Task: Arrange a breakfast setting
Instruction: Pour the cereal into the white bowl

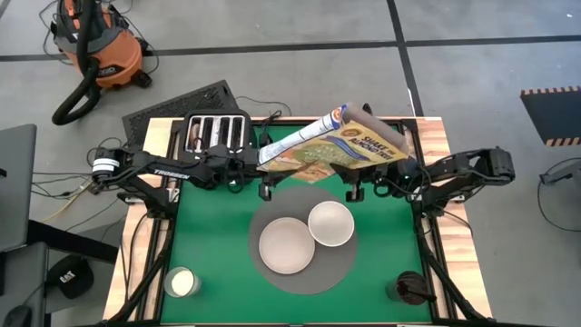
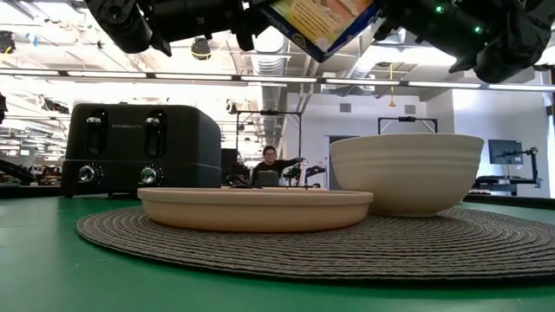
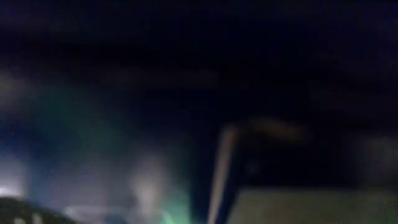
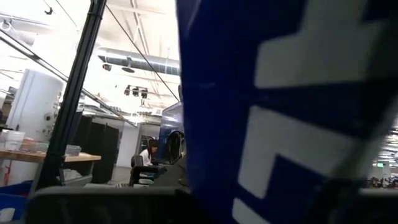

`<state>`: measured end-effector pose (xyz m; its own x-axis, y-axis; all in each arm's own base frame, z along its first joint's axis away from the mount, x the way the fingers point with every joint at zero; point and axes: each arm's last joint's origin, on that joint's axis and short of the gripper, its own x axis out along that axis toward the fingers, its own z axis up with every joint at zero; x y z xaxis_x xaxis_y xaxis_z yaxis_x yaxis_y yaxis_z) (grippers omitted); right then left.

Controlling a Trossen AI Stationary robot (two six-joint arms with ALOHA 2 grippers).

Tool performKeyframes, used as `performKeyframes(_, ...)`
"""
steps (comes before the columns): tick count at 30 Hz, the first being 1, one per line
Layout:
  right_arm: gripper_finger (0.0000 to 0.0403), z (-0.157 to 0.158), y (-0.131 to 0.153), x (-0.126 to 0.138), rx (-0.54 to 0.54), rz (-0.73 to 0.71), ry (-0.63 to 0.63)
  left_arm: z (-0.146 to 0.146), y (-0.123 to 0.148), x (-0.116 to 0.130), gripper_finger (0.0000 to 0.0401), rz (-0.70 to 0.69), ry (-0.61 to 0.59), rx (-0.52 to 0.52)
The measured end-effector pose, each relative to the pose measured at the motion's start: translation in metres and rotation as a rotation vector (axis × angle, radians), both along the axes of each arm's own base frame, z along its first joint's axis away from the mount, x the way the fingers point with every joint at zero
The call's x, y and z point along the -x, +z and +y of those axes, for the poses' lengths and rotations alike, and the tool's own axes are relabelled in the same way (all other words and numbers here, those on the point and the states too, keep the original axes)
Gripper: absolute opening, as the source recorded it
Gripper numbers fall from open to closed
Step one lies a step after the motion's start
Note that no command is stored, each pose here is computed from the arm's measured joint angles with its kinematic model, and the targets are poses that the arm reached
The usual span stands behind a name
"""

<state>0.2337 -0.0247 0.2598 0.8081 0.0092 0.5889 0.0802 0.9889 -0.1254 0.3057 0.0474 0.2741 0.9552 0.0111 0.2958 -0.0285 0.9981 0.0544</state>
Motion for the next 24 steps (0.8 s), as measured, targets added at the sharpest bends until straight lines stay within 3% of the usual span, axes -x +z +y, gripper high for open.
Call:
performKeyframes(4, 0.0164, 0.0, 0.003, 0.003, 0.006, -0.002, -0.004, -0.001, 0.004, 0.003, 0.0144, 0.006, -0.011, 0.019)
performKeyframes(10, 0.0233, 0.002, 0.009, 0.016, 0.008, 0.005, -0.006, -0.002, 0.015, 0.014, 0.0142, 0.051, -0.004, 0.022)
performKeyframes(24, 0.0244, 0.014, 0.027, 0.047, -0.034, 0.129, 0.06, -0.01, 0.044, 0.058, 0.0142, 0.173, 0.009, 0.024)
